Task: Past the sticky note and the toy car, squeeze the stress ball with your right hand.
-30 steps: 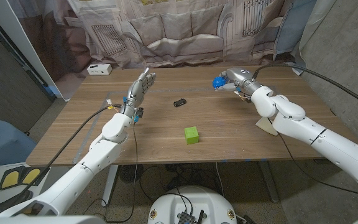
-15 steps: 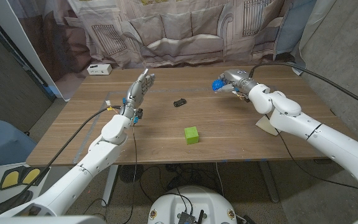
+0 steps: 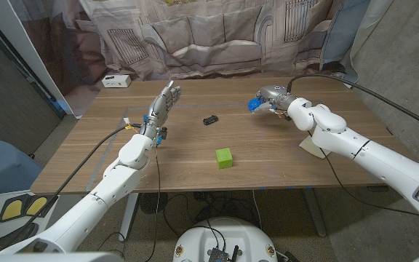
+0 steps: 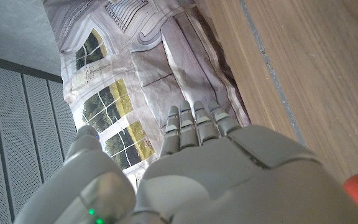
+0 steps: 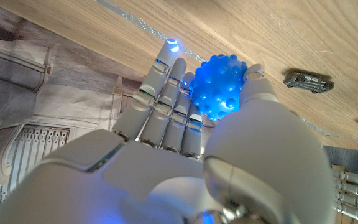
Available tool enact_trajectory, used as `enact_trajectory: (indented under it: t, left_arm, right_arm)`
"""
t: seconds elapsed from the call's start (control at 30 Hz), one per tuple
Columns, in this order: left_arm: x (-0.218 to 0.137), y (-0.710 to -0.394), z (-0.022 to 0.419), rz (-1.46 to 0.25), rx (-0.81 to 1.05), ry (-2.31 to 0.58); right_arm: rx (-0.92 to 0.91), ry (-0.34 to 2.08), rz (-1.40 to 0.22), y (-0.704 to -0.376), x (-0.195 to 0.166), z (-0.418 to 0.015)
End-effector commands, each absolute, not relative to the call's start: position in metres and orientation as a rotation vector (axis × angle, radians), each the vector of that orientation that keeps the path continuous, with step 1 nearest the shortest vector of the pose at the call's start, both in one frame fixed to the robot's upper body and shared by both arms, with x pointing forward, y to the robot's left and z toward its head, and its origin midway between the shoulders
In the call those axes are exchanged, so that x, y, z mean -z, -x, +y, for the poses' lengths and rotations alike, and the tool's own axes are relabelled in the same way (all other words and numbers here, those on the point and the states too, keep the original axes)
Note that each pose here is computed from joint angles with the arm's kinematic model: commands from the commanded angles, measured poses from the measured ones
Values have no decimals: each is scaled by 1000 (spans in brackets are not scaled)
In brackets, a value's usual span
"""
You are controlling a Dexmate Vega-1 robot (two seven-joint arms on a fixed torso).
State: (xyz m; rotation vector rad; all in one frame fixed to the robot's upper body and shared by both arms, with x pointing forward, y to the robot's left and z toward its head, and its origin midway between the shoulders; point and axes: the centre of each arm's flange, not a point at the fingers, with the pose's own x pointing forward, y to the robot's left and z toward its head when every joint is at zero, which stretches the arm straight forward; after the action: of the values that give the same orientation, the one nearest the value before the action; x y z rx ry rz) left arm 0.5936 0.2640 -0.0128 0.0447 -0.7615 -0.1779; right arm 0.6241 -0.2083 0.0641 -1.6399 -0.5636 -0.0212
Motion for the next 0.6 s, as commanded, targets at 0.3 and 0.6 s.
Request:
enact_trajectory:
  t: [0.3,0.6]
  left_arm:
    - [17,-598,262,-749,183,-31]
    - [18,-598,261,-740,178,-30]
  right_arm:
    - [3,1711,-475,-644,-55,-211]
    - [-11,1737,-424,-654,-48,-213]
